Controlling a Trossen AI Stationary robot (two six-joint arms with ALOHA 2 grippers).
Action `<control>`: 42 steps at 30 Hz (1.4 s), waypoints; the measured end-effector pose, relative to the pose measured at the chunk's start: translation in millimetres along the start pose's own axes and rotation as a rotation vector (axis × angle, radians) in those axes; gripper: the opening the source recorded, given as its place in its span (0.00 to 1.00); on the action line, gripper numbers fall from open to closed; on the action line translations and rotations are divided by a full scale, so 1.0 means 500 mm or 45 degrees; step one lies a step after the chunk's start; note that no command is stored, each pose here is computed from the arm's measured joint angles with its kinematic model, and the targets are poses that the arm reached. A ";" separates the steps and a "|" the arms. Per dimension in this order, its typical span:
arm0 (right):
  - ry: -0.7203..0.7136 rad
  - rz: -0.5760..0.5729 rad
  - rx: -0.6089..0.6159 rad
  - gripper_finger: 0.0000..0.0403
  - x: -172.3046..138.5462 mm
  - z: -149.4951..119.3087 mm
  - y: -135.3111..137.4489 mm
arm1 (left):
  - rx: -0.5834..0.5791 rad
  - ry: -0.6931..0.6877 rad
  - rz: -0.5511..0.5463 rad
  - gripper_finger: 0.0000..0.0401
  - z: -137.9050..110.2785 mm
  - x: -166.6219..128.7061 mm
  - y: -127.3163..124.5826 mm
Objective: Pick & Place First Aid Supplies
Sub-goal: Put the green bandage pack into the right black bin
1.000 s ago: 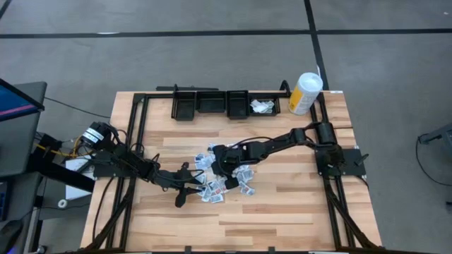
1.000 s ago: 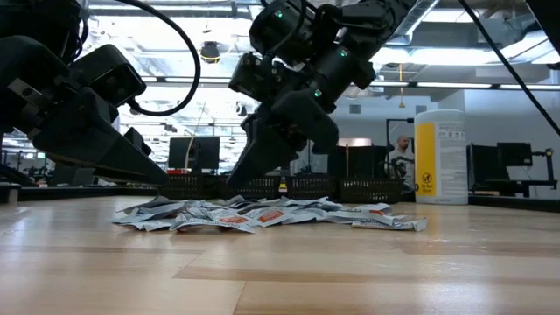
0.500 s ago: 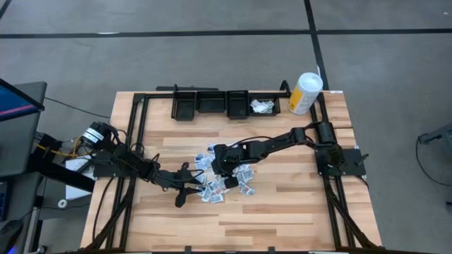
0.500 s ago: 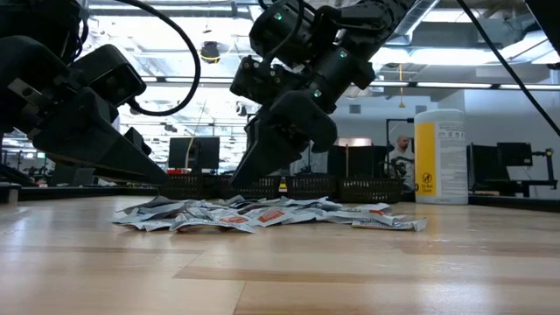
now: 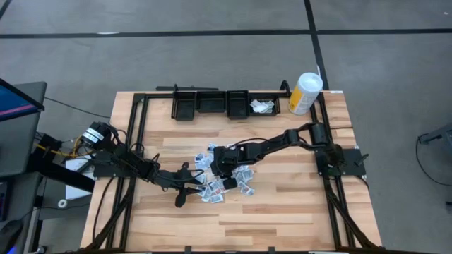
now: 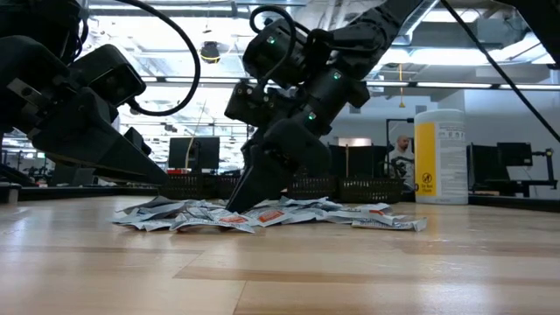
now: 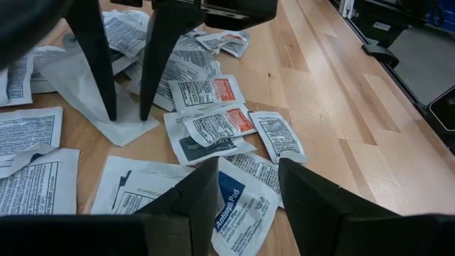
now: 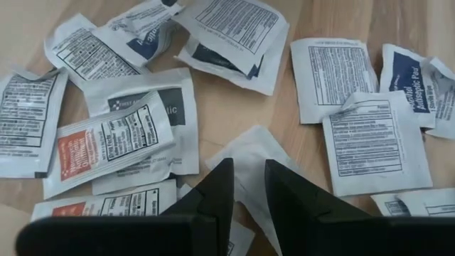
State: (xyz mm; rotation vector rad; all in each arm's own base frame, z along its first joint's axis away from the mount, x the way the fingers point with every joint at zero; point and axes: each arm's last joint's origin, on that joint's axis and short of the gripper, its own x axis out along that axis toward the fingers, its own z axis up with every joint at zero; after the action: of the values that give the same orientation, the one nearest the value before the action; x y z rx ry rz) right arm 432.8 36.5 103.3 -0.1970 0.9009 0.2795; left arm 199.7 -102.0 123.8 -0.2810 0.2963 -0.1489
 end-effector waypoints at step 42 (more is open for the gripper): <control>0.198 -0.320 -0.083 0.00 -0.114 0.043 -0.045 | 0.082 -0.018 0.047 0.37 0.001 0.000 0.002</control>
State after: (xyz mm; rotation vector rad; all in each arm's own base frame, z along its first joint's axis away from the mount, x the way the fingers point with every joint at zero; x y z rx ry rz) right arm 422.4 12.6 163.0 -0.3931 1.0102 0.0604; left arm 199.9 -100.9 123.9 -0.2123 0.2820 -0.1199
